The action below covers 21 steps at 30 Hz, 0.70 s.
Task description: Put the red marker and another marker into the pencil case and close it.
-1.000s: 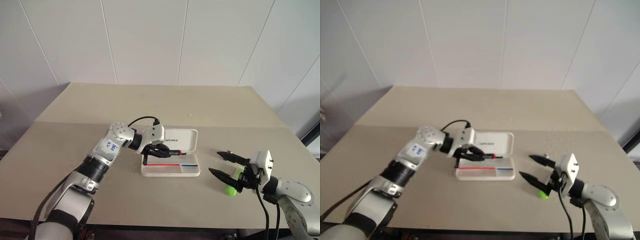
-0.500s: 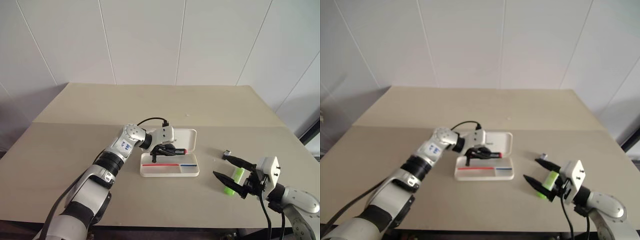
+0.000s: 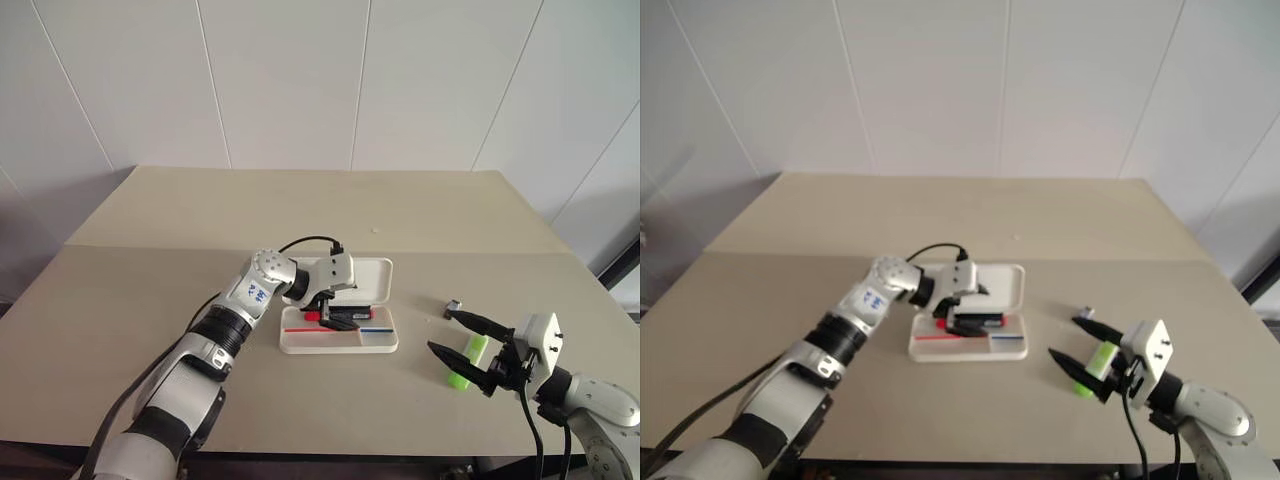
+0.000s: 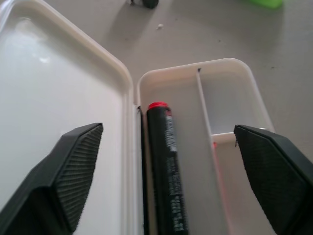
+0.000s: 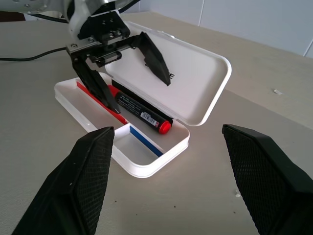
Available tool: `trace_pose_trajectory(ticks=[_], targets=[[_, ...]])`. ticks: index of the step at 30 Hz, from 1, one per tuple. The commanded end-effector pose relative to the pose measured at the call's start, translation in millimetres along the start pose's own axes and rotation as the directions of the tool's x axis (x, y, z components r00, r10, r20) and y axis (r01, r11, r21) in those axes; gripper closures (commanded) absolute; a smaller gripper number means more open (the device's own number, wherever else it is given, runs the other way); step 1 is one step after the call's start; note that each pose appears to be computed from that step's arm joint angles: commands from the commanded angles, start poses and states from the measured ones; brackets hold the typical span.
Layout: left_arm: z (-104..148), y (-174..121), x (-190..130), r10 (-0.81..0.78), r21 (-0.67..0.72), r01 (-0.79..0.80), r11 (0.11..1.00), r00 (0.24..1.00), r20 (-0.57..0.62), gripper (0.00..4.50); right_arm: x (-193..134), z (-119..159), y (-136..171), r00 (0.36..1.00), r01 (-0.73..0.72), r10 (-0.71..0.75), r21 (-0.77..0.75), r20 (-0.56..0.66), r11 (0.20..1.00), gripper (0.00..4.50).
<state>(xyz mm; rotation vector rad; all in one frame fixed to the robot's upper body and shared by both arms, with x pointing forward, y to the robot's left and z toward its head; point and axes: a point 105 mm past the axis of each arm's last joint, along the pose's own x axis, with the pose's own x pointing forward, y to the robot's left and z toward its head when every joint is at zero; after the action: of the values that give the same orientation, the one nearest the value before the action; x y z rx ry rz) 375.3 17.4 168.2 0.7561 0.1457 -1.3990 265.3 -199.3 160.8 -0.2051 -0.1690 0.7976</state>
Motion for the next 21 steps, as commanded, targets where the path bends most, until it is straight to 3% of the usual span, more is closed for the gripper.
trace_pose_trajectory(ticks=[1, 7, 11, 17, 21], targets=[[20, -3, -12, 0.004, 0.026, -0.007, 1.0, 0.996, 0.092, 0.03, 2, 13, 7, 0.999, 0.006, -0.005, -0.019, 0.046, 1.0, 0.0], [28, -20, -27, -0.041, 0.041, 0.034, 0.999, 0.981, 0.19, 0.03, 5, 5, 17, 0.997, 0.079, -0.079, 0.019, 0.013, 0.997, 0.0], [38, -26, -46, -0.045, 0.085, 0.016, 0.996, 0.936, 0.348, 0.03, 6, -5, 13, 0.975, 0.222, -0.22, 0.031, -0.039, 0.975, 0.0], [31, -41, -85, -0.1, 0.112, 0.047, 0.993, 0.843, 0.529, 0.03, -4, -19, -3, 0.856, 0.501, -0.496, -0.004, -0.146, 0.866, 0.0], [15, -50, -110, -0.144, 0.111, 0.099, 0.989, 0.821, 0.552, 0.03, -12, -27, -12, 0.762, 0.625, -0.618, -0.033, -0.192, 0.78, 0.0]])
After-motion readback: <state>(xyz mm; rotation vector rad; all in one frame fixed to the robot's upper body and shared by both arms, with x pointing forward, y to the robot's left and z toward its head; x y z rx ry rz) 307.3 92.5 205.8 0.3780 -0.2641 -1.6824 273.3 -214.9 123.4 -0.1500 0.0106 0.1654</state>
